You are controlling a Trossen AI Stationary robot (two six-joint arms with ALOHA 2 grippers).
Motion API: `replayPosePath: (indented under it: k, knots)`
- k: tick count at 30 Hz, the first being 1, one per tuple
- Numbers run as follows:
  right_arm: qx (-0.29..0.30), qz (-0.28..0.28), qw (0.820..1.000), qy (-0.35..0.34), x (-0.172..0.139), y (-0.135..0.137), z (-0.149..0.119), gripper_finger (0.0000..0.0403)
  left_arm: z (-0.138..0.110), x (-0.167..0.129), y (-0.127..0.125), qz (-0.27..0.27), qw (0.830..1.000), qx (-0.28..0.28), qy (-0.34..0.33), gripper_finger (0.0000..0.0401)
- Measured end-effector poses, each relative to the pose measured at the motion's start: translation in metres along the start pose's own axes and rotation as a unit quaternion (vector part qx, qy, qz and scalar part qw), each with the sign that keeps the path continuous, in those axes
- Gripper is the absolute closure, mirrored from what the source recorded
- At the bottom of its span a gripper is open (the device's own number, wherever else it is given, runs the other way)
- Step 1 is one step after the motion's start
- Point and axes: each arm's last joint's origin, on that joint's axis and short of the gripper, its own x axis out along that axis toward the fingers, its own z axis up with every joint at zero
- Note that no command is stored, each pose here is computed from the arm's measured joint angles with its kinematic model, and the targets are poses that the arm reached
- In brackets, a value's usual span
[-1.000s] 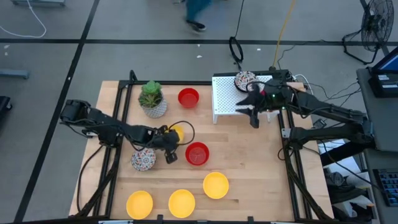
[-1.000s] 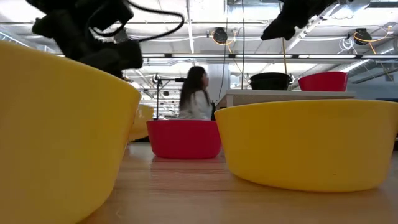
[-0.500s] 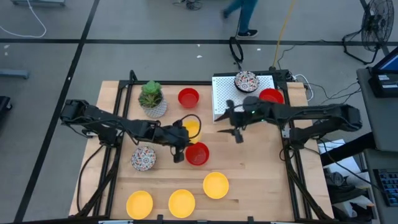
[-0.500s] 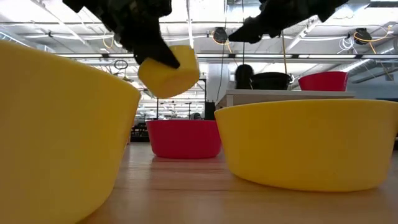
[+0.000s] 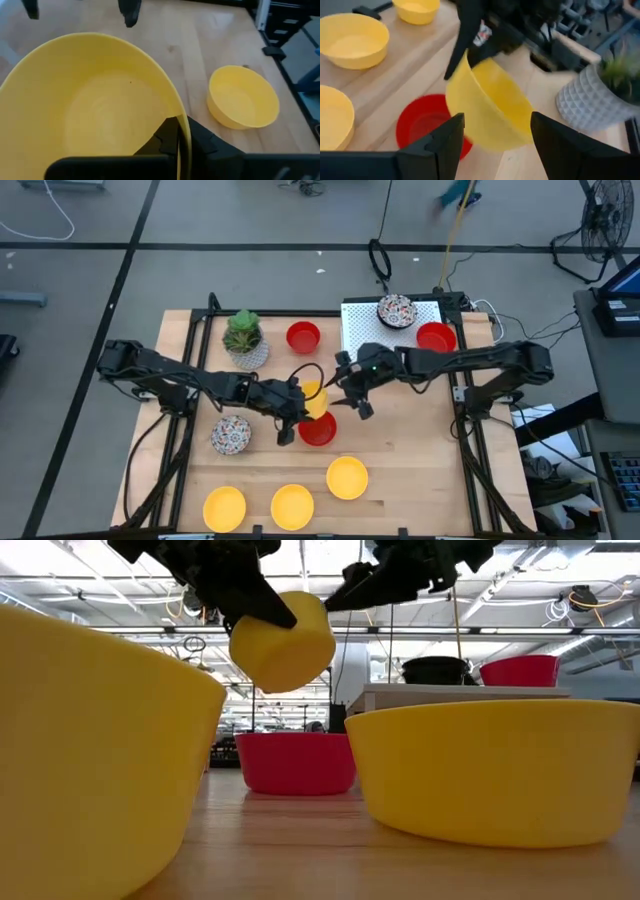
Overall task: Pick & Place Mini bowls
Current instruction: Put the yellow bowl on the shelf
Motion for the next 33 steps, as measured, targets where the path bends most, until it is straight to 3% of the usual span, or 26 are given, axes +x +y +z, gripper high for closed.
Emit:
replayPosePath:
  k: [6,10,15,20,25,33]
  knots:
    - [-0.039,0.075,0.996,-0.028,0.012,0.012,0.002,0.0183,0.0,0.001,0.0,-0.007,1.0,0.026,0.0,0.0394]
    - [-0.042,0.089,0.995,-0.032,0.02,0.014,0.0,0.0183,0.001,0.001,-0.003,-0.049,0.997,0.056,-0.008,0.0384]
    - [-0.03,0.105,0.994,-0.033,0.032,0.016,-0.006,0.0183,0.002,0.003,-0.004,-0.071,0.994,0.084,-0.016,0.0395]
    - [-0.004,0.13,0.991,-0.017,0.045,0.021,-0.014,0.0191,0.002,0.003,-0.005,-0.067,0.99,0.121,-0.019,0.0379]
    - [0.001,0.141,0.99,-0.007,0.046,0.023,-0.017,0.0243,0.002,0.003,-0.004,-0.064,0.987,0.147,-0.017,0.0374]
    - [0.019,0.191,0.981,-0.032,0.046,0.027,-0.016,0.0387,0.001,0.004,-0.004,-0.063,0.986,0.156,-0.016,0.0372]
